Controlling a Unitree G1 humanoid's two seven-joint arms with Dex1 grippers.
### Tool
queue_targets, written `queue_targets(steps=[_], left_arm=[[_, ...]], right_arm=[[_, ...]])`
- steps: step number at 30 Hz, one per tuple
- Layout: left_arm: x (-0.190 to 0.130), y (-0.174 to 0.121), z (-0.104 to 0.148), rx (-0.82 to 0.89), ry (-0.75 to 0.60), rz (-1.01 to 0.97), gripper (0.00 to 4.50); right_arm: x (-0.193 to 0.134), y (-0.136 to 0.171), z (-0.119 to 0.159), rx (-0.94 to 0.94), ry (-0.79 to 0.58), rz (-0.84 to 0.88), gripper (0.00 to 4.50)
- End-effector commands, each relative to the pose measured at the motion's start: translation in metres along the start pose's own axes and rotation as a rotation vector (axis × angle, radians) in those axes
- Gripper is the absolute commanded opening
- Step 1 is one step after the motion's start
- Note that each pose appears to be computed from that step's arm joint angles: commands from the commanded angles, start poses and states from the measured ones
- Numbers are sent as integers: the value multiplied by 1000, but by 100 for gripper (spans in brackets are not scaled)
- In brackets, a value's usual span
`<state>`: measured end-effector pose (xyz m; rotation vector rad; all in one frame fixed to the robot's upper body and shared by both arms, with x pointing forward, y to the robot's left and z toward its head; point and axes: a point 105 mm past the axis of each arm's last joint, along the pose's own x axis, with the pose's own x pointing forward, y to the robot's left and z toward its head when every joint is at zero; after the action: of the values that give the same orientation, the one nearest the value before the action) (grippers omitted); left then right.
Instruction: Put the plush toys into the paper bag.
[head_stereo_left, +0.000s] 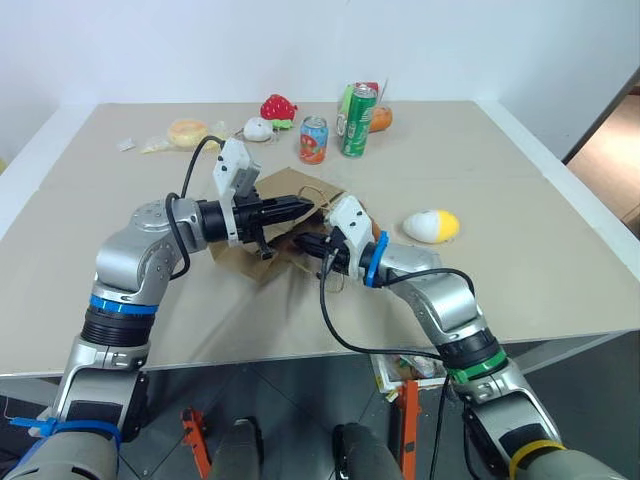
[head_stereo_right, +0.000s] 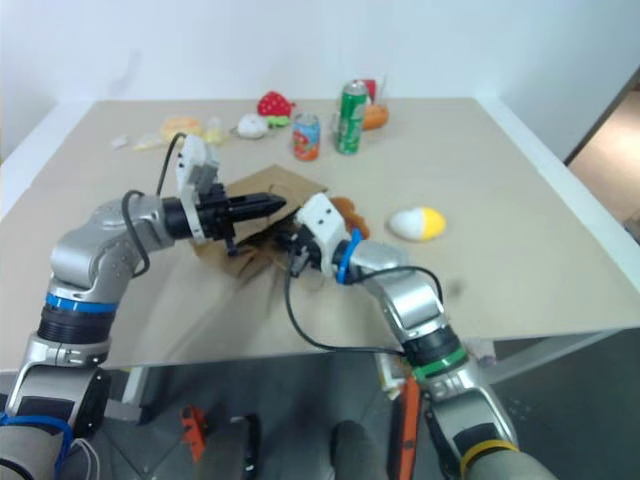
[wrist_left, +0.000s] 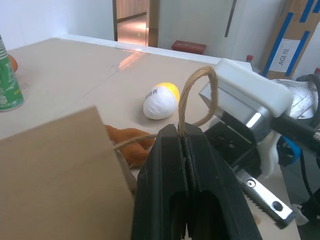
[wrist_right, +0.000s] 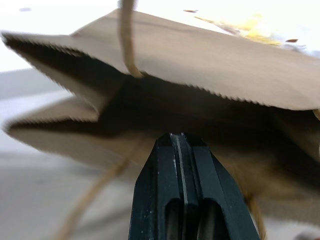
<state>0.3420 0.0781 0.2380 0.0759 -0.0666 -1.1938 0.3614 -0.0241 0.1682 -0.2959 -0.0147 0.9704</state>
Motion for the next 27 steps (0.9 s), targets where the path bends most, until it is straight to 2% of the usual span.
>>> queue_targets(steps=[1,7,11,20,27], left_arm=[[-2,1,19,42,-40,6,0],[0,5,31,-38,-110,42,0],[-1,7,37,-84,-146,65,0],[-4,16,37,-92,-155,143,0],[-7,25,39,-83,-169,198,0]], right_arm=[[1,-4,14,-46,-41,-16,4],[23,-24,-4,-91,66,-173,4],[34,-30,-1,-76,66,-238,4],[41,-15,-9,-59,94,-180,4],[37,8,-22,-48,164,-47,4]])
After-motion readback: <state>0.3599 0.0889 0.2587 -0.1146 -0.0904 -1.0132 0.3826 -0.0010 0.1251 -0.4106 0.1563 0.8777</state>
